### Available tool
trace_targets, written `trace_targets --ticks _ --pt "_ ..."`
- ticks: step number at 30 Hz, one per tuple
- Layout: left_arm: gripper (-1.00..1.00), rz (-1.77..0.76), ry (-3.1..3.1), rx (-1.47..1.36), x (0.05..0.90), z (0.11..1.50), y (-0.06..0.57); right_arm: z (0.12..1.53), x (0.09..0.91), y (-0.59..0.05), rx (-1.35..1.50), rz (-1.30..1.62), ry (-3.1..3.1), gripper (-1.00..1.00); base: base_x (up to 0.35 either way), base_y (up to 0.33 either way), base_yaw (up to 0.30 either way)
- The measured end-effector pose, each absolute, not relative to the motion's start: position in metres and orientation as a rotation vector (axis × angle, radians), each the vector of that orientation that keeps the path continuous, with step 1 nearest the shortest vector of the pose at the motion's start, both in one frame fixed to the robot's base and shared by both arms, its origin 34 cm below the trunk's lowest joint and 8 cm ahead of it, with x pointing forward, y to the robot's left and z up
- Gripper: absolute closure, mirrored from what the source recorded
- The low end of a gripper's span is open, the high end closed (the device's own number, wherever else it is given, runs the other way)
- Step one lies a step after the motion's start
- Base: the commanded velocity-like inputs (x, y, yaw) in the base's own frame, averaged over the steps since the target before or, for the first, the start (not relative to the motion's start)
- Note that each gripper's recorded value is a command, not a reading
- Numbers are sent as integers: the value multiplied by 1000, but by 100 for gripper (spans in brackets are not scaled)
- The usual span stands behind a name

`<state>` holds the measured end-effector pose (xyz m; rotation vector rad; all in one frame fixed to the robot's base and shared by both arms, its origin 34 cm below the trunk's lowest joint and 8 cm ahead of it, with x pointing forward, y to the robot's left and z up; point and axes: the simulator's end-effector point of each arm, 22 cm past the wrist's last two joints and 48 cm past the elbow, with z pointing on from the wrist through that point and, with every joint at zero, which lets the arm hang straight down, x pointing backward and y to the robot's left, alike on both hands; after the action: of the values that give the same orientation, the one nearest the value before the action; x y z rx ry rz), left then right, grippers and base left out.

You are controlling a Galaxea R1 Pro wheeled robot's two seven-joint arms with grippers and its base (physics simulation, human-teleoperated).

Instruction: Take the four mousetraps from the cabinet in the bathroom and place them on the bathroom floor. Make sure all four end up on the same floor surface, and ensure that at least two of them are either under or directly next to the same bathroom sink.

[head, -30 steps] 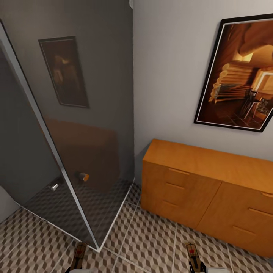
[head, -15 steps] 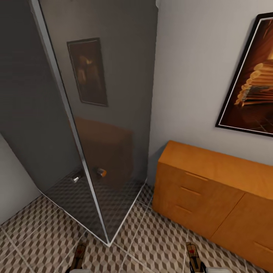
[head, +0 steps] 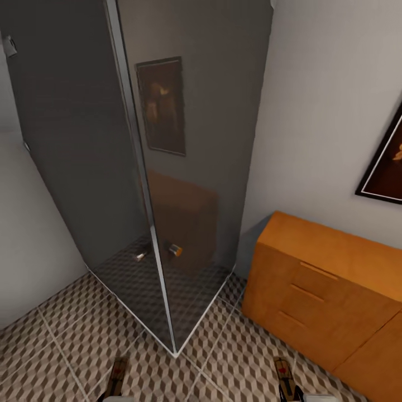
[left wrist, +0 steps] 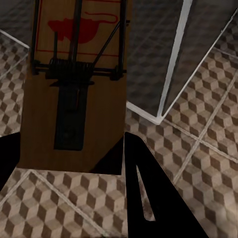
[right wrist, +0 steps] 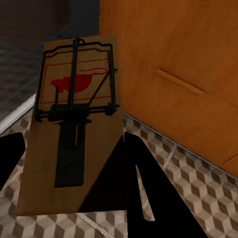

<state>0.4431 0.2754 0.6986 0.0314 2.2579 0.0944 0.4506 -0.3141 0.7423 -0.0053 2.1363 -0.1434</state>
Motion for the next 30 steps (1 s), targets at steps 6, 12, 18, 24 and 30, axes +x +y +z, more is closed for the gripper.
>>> trace_targets --ticks 6,12,18,24,30 --pt "100 94 2257 31 443 699 275 743 451 -314 -5 -143 2135 100 0 0 285" --pt "100 95 2259 31 444 699 275 744 452 -314 -5 -143 2132 100 0 0 282" --pt "100 95 2259 31 444 700 275 745 452 -314 -5 -143 2129 100 0 0 281" --pt "100 95 2256 31 445 701 275 746 454 -314 -4 -143 2125 100 0 0 281" --pt "100 95 2253 31 446 702 275 747 454 -314 -4 -143 2122 100 0 0 281"
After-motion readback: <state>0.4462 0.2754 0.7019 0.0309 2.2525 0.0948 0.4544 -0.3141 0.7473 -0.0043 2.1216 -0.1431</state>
